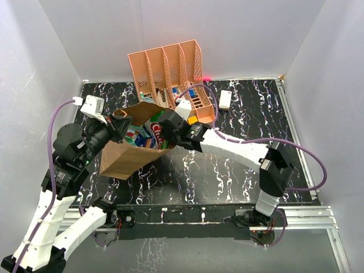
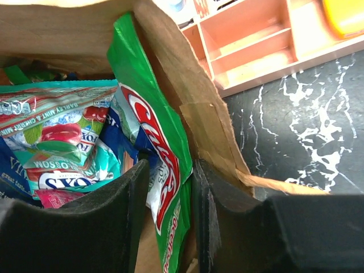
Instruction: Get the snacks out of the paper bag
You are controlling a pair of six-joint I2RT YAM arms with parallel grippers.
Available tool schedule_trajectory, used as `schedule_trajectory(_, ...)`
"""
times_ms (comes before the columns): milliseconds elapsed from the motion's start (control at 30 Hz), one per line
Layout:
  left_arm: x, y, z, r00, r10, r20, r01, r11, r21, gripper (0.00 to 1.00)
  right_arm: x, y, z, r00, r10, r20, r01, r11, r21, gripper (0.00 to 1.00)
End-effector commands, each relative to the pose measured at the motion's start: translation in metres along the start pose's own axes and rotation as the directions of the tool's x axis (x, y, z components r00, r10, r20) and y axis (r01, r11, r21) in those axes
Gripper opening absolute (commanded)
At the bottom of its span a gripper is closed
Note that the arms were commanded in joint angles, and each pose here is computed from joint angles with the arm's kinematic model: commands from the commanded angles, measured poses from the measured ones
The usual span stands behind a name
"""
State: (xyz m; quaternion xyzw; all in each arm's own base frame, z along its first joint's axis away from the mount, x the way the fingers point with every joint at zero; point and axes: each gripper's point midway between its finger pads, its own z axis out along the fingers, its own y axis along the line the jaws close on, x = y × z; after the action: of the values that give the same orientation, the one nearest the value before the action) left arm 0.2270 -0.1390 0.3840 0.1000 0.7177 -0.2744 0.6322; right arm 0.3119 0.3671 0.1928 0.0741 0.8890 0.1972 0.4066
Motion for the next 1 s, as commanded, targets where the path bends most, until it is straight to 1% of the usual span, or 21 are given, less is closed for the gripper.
schedule_trajectory(0,-0.025,-0.005,-0.007,0.996,-0.006,0.084,0.006,1.0,0.004,0.0,-0.015,0.028,0.008,0.986,0.157,0.053,-0.152,0.984,-0.095,0.36)
schedule_trajectory(67,-0.024,-0.006,-0.006,0.997,-0.01,0.081,0.01,1.0,0.004,0.0,-0.012,0.03,0.02,0.982,0.175,0.068,-0.169,0.981,-0.092,0.29)
schedule_trajectory(167,-0.023,-0.006,-0.007,0.997,-0.02,0.078,0.02,1.0,0.004,0.0,-0.024,0.032,0.024,0.971,0.205,0.126,-0.195,0.977,-0.091,0.18)
schedule_trajectory(233,-0.022,-0.005,-0.007,0.997,-0.024,0.079,0.024,1.0,0.0,0.0,-0.031,0.038,0.024,0.969,0.202,0.145,-0.187,0.976,-0.109,0.1)
schedule_trajectory(267,-0.024,-0.004,-0.008,0.996,-0.028,0.082,0.029,1.0,-0.008,0.0,-0.035,0.043,0.021,0.971,0.19,0.144,-0.172,0.977,-0.127,0.08)
schedule_trajectory(333,-0.025,0.006,-0.01,0.995,-0.039,0.088,0.045,0.997,-0.068,0.0,-0.044,0.059,0.008,0.979,0.154,0.131,-0.129,0.974,-0.187,0.08)
schedule_trajectory(400,-0.028,0.016,-0.013,0.993,-0.049,0.104,0.063,0.99,-0.129,0.0,-0.055,0.076,-0.012,0.984,0.12,0.128,-0.081,0.957,-0.278,0.08)
schedule_trajectory(467,-0.029,0.026,-0.015,0.991,-0.058,0.118,0.079,0.98,-0.183,0.0,-0.072,0.089,-0.041,0.983,0.096,0.156,-0.031,0.927,-0.373,0.08)
schedule_trajectory(600,-0.032,0.04,-0.02,0.986,-0.078,0.146,0.115,0.957,-0.265,0.0,-0.086,0.11,-0.074,0.981,0.069,0.181,0.033,0.862,-0.506,0.08)
schedule_trajectory(733,-0.035,0.049,-0.022,0.986,-0.086,0.144,0.129,0.938,-0.323,0.0,-0.102,0.135,-0.099,0.978,0.095,0.185,0.038,0.795,-0.606,0.08)
schedule_trajectory(833,-0.037,0.052,-0.024,0.985,-0.089,0.149,0.136,0.929,-0.344,0.0,-0.123,0.154,-0.119,0.97,0.134,0.205,0.037,0.749,-0.662,0.08)
schedule_trajectory(967,-0.04,0.051,-0.024,0.985,-0.089,0.149,0.136,0.929,-0.345,0.0,-0.152,0.169,-0.141,0.951,0.178,0.252,0.049,0.72,-0.693,0.08)
